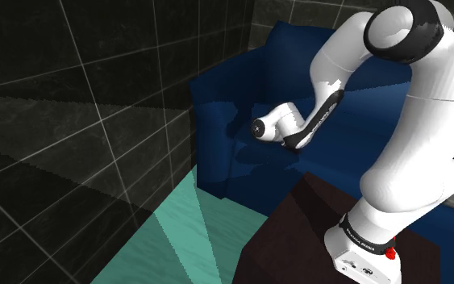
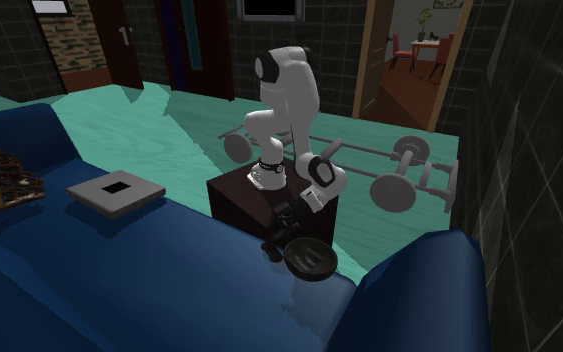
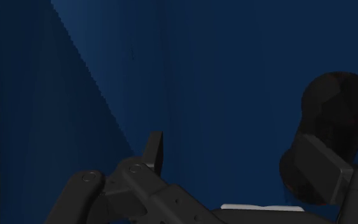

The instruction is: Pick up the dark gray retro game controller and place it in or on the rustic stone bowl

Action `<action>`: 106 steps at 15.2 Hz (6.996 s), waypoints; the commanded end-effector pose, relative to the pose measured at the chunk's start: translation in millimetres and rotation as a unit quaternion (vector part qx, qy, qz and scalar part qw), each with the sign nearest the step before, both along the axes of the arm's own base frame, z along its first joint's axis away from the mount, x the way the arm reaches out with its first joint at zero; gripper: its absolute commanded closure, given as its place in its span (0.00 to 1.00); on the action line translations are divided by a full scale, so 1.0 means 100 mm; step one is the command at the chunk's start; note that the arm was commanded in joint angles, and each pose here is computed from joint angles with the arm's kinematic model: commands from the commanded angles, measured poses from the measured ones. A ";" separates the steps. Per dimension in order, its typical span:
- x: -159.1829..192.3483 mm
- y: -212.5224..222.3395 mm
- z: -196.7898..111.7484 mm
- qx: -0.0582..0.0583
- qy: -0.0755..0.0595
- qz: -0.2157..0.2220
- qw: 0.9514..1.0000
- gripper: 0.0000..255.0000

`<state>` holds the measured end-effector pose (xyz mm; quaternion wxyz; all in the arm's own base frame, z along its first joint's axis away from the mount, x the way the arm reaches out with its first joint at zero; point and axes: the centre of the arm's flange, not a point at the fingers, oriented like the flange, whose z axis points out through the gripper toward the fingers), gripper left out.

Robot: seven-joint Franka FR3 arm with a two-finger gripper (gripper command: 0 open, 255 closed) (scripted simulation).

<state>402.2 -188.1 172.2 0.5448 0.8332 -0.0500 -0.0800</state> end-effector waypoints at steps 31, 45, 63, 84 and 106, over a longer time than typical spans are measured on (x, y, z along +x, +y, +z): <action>-0.06 -1.17 0.55 0.474 -0.122 0.018 0.872 0.00; -0.04 -1.23 0.16 0.474 -0.122 0.018 0.872 0.00; -0.04 -1.23 0.47 0.474 -0.122 0.018 0.872 1.00; -0.04 -1.23 1.58 0.474 -0.122 0.018 0.872 1.00; 1.42 -0.81 1.60 0.474 -0.122 0.018 0.872 1.00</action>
